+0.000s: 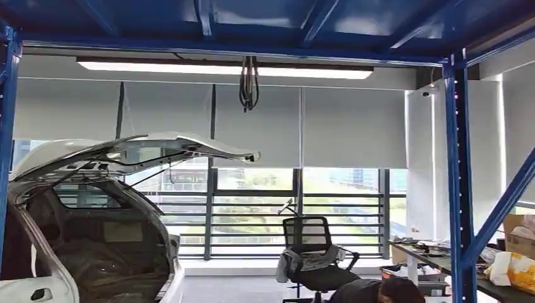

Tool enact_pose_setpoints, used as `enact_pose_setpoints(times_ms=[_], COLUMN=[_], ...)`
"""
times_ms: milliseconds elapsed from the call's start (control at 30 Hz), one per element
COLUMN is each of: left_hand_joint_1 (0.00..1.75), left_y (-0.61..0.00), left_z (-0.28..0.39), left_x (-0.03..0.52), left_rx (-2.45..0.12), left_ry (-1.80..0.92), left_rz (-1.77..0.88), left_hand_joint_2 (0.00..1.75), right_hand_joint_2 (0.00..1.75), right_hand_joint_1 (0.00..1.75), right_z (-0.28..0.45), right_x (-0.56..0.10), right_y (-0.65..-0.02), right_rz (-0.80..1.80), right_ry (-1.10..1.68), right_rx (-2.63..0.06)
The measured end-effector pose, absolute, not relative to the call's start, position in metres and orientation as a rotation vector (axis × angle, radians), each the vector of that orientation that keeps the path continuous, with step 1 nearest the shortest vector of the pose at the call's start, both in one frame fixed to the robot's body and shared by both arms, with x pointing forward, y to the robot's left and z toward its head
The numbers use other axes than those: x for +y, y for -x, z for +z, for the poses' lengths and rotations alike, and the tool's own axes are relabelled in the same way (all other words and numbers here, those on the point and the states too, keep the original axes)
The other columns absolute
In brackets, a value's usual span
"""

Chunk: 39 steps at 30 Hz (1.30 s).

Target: Take the parts from the cabinet and place them on the table.

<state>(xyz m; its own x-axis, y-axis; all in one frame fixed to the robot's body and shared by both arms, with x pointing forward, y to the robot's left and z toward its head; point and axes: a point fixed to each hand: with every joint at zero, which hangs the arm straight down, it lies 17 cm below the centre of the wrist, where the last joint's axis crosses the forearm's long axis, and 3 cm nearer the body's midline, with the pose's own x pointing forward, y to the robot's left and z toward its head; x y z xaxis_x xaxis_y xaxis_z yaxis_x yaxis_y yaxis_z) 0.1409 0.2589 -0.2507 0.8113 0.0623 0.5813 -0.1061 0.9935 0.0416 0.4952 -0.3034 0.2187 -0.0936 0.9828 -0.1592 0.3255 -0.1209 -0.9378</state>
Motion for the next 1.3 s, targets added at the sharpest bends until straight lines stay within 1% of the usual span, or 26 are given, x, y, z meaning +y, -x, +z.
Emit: enact_pose_setpoints(times_ms=[67, 167, 267, 300, 400, 500, 667, 800, 933, 1300], left_hand_joint_1=[0.00, 0.00, 0.00, 0.00, 0.00, 0.00, 0.00, 0.00, 0.00, 0.00], left_y=[-0.142, -0.141, -0.141, -0.141, -0.142, -0.142, -0.143, -0.139, -0.137, -0.132], left_z=[-0.250, -0.251, -0.251, -0.251, -0.251, -0.250, -0.251, -0.253, -0.254, -0.257], left_x=[0.258, 0.258, 0.259, 0.259, 0.258, 0.257, 0.258, 0.262, 0.267, 0.270], left_rx=[-0.620, -0.612, -0.612, -0.612, -0.613, -0.613, -0.603, -0.579, -0.567, -0.543], left_ry=[-0.068, -0.068, -0.070, -0.071, -0.062, -0.053, -0.049, -0.059, -0.069, -0.080], left_rz=[0.092, 0.097, 0.103, 0.107, 0.118, 0.128, 0.163, 0.208, 0.232, 0.255], left_hand_joint_2=[0.00, 0.00, 0.00, 0.00, 0.00, 0.00, 0.00, 0.00, 0.00, 0.00], right_hand_joint_2=[1.75, 1.75, 1.75, 1.75, 1.75, 1.75, 1.75, 1.75, 1.75, 1.75], right_hand_joint_1=[1.75, 1.75, 1.75, 1.75, 1.75, 1.75, 1.75, 1.75, 1.75, 1.75], right_z=[0.238, 0.264, 0.306, 0.317, 0.351, 0.373, 0.379, 0.370, 0.359, 0.356], right_x=[-0.303, -0.296, -0.298, -0.299, -0.295, -0.286, -0.255, -0.235, -0.224, -0.212], right_y=[-0.490, -0.476, -0.457, -0.450, -0.417, -0.389, -0.354, -0.336, -0.323, -0.308], right_rz=[1.177, 1.021, 0.868, 0.822, 0.663, 0.580, 0.482, 0.438, 0.435, 0.412], right_ry=[1.471, 1.266, 1.054, 0.966, 0.585, 0.400, 0.118, -0.126, -0.219, -0.170], right_rx=[-1.547, -1.753, -1.952, -2.008, -2.211, -2.350, -2.454, -2.429, -2.403, -2.438])
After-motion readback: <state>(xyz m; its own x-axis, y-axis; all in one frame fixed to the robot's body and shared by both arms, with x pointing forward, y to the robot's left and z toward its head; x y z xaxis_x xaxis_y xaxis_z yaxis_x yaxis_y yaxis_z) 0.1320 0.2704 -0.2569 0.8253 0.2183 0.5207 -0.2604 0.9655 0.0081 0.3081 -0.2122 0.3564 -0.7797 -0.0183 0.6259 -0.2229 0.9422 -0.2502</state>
